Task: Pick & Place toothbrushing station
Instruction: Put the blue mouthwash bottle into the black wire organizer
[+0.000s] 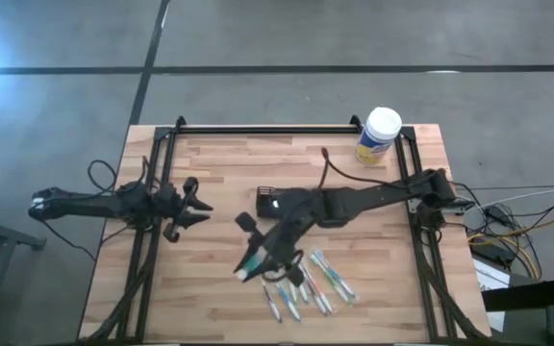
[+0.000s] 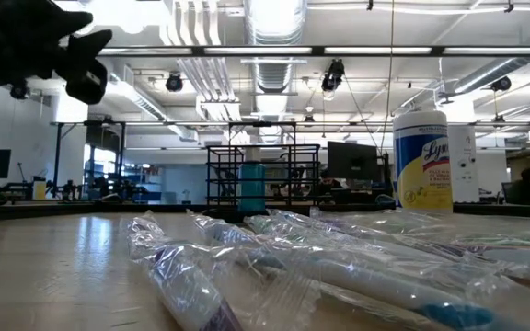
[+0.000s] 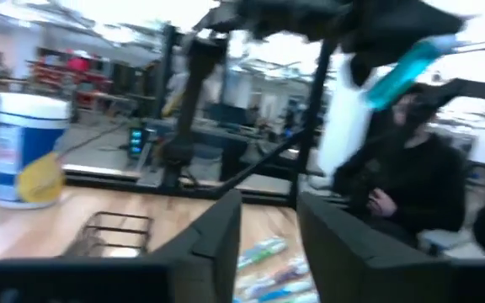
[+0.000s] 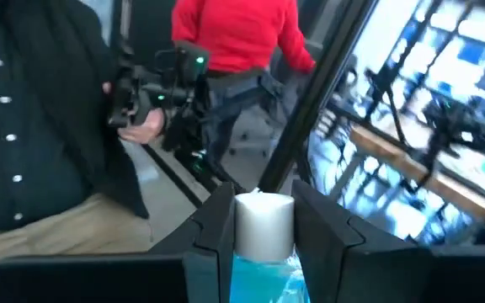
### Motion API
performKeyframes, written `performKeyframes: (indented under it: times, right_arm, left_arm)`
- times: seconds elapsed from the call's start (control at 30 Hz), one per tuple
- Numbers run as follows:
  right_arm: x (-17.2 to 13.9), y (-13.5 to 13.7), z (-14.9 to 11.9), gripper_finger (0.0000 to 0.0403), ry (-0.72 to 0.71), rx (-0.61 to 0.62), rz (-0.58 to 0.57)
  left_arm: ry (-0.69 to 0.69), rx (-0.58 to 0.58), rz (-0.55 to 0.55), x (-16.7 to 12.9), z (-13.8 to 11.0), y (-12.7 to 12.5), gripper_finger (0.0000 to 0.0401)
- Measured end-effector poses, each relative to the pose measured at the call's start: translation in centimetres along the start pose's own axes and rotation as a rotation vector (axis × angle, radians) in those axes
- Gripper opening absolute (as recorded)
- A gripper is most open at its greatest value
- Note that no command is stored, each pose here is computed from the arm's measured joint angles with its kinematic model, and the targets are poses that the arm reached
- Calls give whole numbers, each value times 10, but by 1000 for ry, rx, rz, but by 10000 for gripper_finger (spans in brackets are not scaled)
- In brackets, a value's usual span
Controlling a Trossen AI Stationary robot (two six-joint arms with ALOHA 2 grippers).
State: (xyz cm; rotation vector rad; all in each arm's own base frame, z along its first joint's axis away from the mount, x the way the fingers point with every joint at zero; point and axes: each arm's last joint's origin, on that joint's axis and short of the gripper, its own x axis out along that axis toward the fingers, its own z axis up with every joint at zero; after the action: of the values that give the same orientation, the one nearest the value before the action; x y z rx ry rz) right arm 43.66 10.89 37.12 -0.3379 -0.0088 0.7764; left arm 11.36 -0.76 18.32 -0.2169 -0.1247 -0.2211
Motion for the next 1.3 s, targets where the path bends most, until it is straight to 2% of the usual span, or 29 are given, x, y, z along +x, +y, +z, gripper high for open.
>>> performKeyframes:
  times: [0.13,0.2,0.33,0.43,0.6,0.7,0.77,1.0,1.17,1.3]
  right_arm:
    - [-12,7,-27,84,-139,-51,9]
    - [-18,8,-42,84,-202,-72,-26]
    - [-31,8,-78,85,-288,-59,-84]
    - [-44,7,-91,86,-345,-66,-69]
    - [-57,0,-97,86,-378,-38,-44]
    - [-56,-2,-95,86,-373,-47,-23]
    - [-55,-1,-93,87,-369,-45,8]
    - [-52,-6,-90,86,-330,-52,66]
    - [-49,-5,-91,87,-301,-46,133]
    - [-50,-6,-91,87,-301,-61,147]
  left_arm:
    - [13,4,-56,4,4,-4,192]
    - [20,13,-83,8,6,-6,211]
    - [74,27,-104,18,6,-9,228]
    - [115,63,-125,29,8,-13,229]
    - [132,86,-128,52,19,-15,230]
    - [121,71,-30,67,22,-11,230]
    - [70,84,-14,77,31,-12,230]
    - [88,126,-155,113,46,-16,230]
    - [146,143,-250,133,42,-17,230]
    - [162,152,-259,145,41,-15,230]
